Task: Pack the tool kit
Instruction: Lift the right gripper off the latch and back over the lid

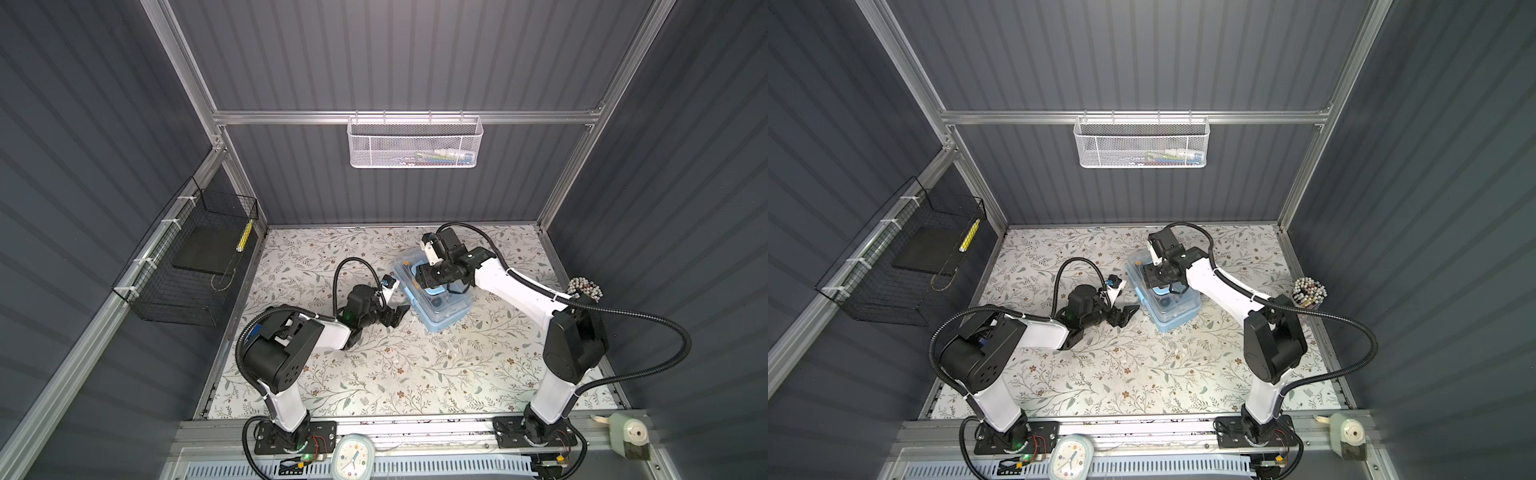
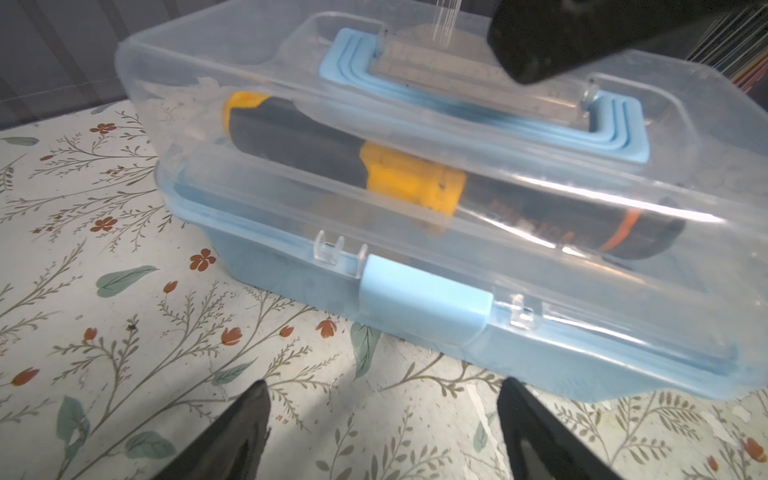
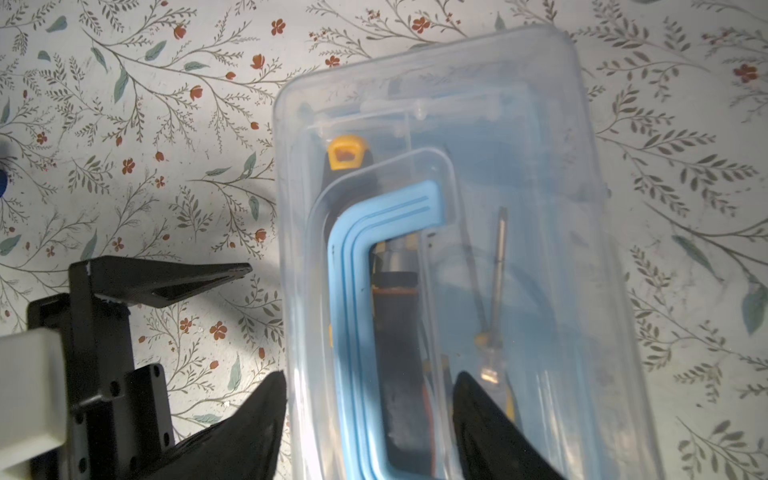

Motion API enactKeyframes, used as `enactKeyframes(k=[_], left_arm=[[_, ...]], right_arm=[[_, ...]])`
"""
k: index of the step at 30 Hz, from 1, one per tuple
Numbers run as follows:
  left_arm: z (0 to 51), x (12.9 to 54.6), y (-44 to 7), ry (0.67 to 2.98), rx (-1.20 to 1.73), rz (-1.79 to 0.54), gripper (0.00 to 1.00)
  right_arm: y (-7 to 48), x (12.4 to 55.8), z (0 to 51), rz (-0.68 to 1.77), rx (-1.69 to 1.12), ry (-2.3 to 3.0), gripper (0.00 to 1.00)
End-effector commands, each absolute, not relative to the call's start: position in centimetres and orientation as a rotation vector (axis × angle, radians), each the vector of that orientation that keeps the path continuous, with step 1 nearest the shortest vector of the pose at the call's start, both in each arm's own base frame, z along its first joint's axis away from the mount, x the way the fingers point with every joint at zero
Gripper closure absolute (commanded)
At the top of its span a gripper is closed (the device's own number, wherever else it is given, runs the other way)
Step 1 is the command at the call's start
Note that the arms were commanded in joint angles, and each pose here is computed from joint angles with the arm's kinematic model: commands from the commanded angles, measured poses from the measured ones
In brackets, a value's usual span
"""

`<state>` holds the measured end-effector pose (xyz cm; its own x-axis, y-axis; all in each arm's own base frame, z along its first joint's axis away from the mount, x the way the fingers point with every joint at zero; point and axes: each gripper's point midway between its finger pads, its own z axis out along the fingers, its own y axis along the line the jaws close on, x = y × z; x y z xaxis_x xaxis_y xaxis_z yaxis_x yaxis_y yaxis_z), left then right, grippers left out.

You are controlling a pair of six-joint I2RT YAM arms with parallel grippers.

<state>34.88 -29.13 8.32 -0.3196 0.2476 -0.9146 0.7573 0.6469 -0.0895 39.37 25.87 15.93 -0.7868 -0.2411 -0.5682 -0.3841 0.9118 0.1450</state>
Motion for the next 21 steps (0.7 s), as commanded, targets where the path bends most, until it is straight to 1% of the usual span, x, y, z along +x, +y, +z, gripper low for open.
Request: enactKeyframes(k=[1, 7, 11, 14, 18, 21], left_arm=[[7.9, 34.2, -29.6, 1.862, 0.818, -0.694, 0.14], [7.3, 34.2, -29.9, 1.873, 0.822, -0.721, 0.16], [7.3, 34.8, -30.4, 1.856, 0.817, -0.723, 0.17], [7.1, 35.2, -30.5, 1.850, 0.823, -0.708, 0.18], [7.1, 35.6, -30.6, 1.839, 0.832, -0.691, 0.21], [7.4, 35.8, -30.7, 1.822, 0.841, -0.683, 0.24]], right_arm=[[25.2, 39.4, 15.8, 0.331, -0.421, 2.519, 0.36], [25.2, 39.4, 15.6, 0.356, -0.411, 2.528, 0.39], [25.4, 39.4, 15.5, 0.367, -0.402, 2.539, 0.42], [25.3, 39.4, 15.4, 0.368, -0.398, 2.541, 0.47], [25.8, 39.3, 15.5, 0.403, -0.406, 2.543, 0.51], [25.9, 39.3, 15.3, 0.410, -0.403, 2.551, 0.52]])
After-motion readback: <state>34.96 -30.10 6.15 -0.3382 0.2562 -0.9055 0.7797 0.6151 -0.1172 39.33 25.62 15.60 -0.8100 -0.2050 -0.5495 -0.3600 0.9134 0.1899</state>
